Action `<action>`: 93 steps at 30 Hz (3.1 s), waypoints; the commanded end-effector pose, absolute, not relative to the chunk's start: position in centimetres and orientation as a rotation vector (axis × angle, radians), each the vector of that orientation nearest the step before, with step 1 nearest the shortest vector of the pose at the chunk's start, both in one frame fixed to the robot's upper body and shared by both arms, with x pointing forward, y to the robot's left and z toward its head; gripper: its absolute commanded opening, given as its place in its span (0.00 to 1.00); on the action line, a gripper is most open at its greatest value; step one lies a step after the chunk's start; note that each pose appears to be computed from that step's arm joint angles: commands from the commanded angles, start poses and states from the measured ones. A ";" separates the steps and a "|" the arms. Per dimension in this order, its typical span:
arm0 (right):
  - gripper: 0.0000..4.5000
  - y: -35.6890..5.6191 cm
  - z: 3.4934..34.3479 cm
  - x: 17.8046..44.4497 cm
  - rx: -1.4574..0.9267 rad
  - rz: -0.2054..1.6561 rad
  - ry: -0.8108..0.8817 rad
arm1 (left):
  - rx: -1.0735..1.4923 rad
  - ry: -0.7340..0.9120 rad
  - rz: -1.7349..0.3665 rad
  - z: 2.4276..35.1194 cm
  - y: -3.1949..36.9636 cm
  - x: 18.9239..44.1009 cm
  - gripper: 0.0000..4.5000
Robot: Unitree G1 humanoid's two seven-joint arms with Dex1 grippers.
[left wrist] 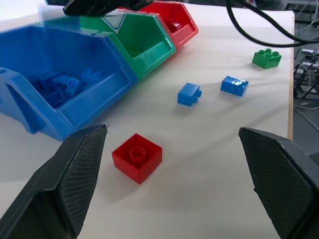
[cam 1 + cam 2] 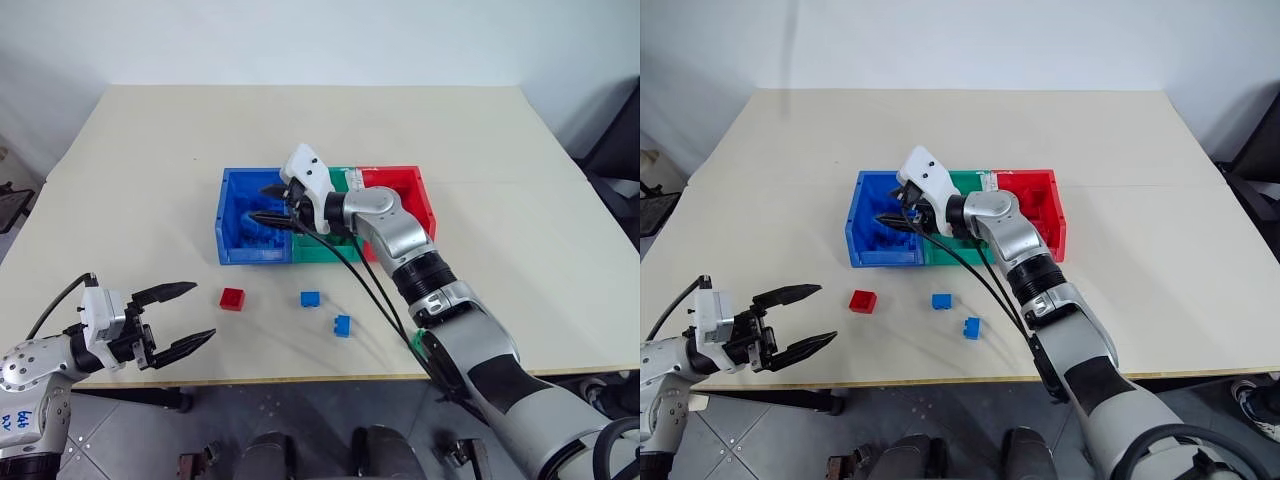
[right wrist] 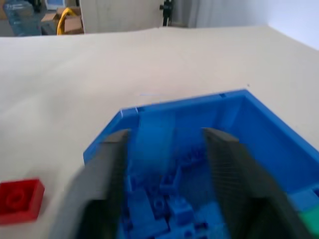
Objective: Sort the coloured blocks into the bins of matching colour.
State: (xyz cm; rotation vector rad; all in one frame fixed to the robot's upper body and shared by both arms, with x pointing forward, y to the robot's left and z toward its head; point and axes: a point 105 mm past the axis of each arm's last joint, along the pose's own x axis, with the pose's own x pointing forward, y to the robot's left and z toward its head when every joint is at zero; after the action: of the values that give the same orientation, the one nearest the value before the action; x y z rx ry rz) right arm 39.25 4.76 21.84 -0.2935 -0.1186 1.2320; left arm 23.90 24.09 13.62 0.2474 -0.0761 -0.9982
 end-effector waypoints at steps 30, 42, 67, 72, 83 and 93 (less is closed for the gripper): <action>1.00 -23.5 15.2 25.9 -0.596 1.315 0.372 | 0.248 -0.087 -1.090 14.3 23.7 25.1 1.00; 1.00 -19.6 12.1 26.3 -0.660 1.396 0.364 | 0.230 -0.093 -1.089 14.2 23.0 24.6 1.00; 0.43 -19.6 9.9 28.7 -0.689 1.320 0.368 | 0.200 -0.090 -1.051 13.8 22.5 23.6 1.00; 0.43 -17.3 14.8 29.9 -0.611 1.291 0.225 | 0.206 -0.100 -1.054 14.0 22.6 24.1 1.00; 0.43 -9.6 22.8 37.9 -0.499 1.099 -0.128 | 0.220 -0.127 -1.056 14.1 22.5 25.2 1.00; 0.97 -6.9 22.5 41.2 -0.535 1.063 -0.165 | 0.239 -0.156 -1.028 14.5 22.7 25.4 1.00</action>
State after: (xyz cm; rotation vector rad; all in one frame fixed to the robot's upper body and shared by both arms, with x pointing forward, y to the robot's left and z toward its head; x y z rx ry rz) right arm 41.28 -7.02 19.69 -0.5180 -0.0634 1.0660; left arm 25.52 22.23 13.87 0.2083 -0.1350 -1.0486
